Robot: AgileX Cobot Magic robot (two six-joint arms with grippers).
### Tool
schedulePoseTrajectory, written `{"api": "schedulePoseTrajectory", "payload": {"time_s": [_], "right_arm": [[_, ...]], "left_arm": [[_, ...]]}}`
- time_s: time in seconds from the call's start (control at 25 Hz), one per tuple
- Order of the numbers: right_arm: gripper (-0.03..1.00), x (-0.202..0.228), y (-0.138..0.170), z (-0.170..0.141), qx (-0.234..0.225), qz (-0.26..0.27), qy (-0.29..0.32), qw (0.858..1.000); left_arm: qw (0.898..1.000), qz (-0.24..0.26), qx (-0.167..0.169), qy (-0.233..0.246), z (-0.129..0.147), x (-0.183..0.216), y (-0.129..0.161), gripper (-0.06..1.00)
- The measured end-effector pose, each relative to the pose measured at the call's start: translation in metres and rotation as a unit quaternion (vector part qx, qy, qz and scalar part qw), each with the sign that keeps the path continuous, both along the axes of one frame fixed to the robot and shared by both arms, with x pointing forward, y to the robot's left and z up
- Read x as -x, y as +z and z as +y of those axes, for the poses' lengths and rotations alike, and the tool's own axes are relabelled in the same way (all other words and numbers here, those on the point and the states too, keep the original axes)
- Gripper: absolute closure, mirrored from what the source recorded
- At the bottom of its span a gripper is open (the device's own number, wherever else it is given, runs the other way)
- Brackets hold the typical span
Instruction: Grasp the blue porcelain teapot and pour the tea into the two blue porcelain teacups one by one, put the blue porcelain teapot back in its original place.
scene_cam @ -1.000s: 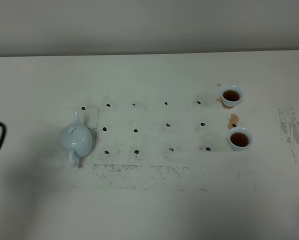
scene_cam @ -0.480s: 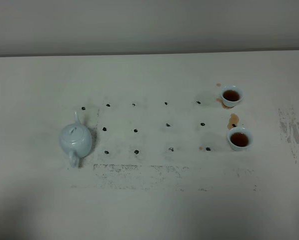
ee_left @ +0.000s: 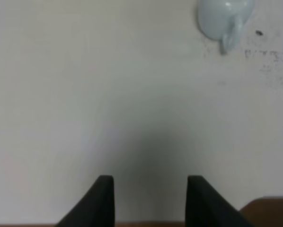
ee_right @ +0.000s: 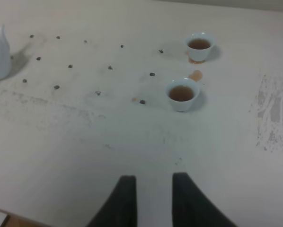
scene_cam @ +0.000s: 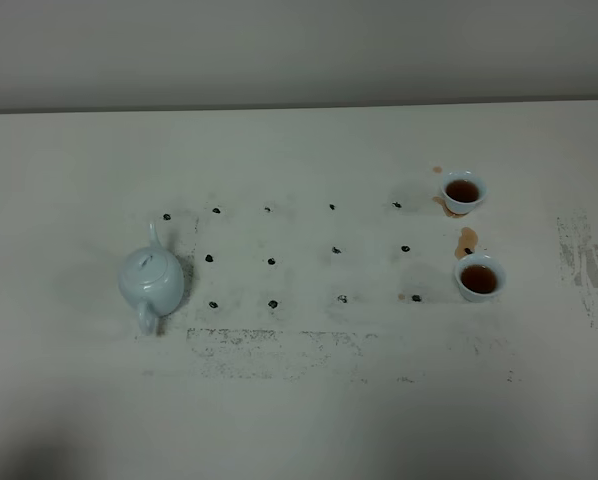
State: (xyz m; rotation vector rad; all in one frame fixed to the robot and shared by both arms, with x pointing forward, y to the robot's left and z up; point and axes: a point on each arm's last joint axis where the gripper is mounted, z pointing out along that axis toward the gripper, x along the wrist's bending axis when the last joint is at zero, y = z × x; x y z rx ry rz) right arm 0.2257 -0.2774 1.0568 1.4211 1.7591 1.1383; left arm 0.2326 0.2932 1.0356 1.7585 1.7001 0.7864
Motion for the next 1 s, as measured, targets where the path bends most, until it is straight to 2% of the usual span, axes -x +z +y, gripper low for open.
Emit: {"api": "schedulePoseTrajectory", "payload": {"time_s": [0.16,0.56,1.0], "right_arm": [[0.75,0.0,0.0,0.0,0.0,0.0,0.0,1.0],[0.75,0.0,0.0,0.0,0.0,0.0,0.0,1.0],[0.75,0.0,0.0,0.0,0.0,0.0,0.0,1.0]], "left_arm": [[0.998,-0.045,-0.005,-0.031,-0.0015,0.0019,-0.0032,0.56],[0.996,-0.051,-0.003,-0.078,-0.0025,0.0009,-0.0045,0.56],[0.996,-0.051,-0.004,-0.074,-0.0026,0.0008,-0.0045,0.56]]}}
